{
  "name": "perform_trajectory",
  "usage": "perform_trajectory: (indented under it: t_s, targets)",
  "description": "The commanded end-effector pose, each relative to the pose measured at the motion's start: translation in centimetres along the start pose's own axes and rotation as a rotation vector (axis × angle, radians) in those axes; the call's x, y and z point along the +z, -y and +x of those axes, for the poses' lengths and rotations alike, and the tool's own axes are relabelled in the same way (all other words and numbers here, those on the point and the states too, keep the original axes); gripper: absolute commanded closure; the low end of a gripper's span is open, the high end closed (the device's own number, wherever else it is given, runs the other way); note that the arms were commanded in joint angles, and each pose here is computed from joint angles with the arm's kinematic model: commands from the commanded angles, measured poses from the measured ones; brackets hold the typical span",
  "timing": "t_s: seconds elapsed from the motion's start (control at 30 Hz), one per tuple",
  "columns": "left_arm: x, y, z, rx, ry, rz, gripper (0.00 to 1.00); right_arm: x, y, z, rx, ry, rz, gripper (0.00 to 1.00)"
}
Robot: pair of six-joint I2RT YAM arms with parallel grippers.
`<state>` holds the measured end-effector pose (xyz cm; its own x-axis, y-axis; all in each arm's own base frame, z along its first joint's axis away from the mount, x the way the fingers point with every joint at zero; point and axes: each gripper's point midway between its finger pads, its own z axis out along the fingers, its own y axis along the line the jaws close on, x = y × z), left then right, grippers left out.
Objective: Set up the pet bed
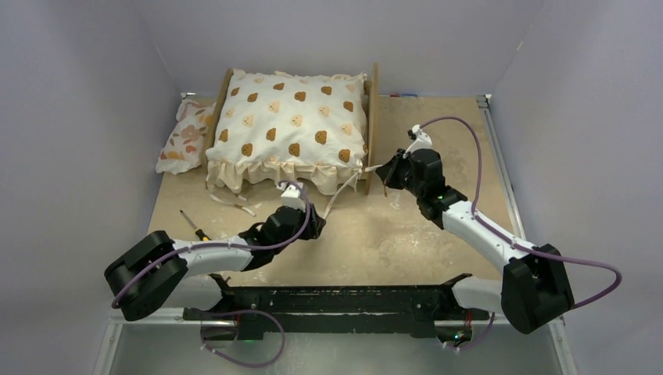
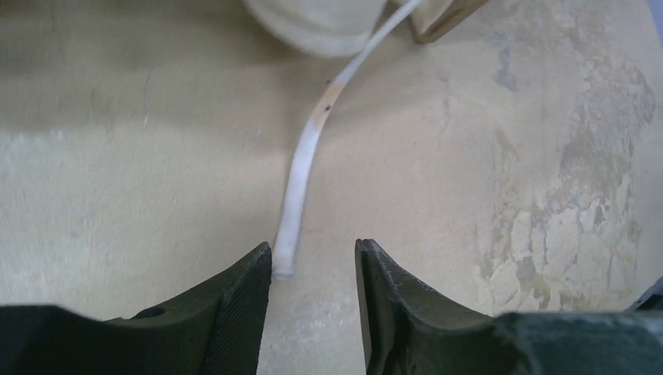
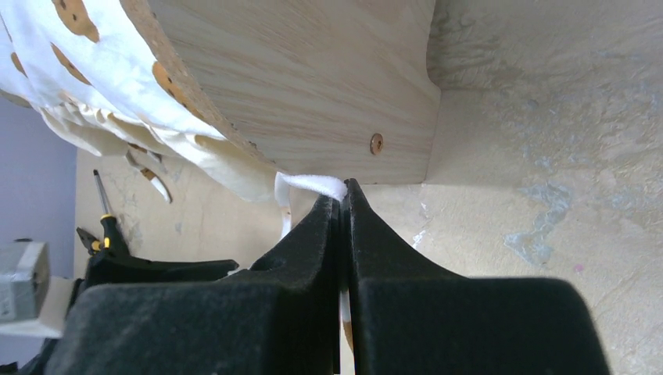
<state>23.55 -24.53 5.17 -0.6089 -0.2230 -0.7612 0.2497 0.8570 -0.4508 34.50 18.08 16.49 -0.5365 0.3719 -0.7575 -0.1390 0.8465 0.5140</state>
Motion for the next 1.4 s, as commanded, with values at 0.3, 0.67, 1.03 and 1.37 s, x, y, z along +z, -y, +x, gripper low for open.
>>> perform_trajectory:
  t_s: [0.3, 0.67, 1.03, 1.37]
  targets:
    - [2.2, 9.4, -10.0, 0.420, 0.211, 0.199, 0.50, 0.2, -1.1, -1.4, -0.027, 0.052, -0.056, 1.00]
    - [7.4, 11.2, -10.9, 0.522, 0.229, 0.178, 0.58, 0.0, -1.8, -1.7, -0.029, 0.056, -0.085, 1.00]
    - [10.2, 10.2, -8.6, 0.537, 0.176, 0.147, 0.96, 0.0, -1.9, -2.2, -0.026, 0.073, -0.079, 1.00]
    - [10.2, 7.2, -5.3, 0.488, 0.140, 0.107, 1.00, 0.2, -2.4, -4.0, -0.024, 0.113, -0.070, 1.00]
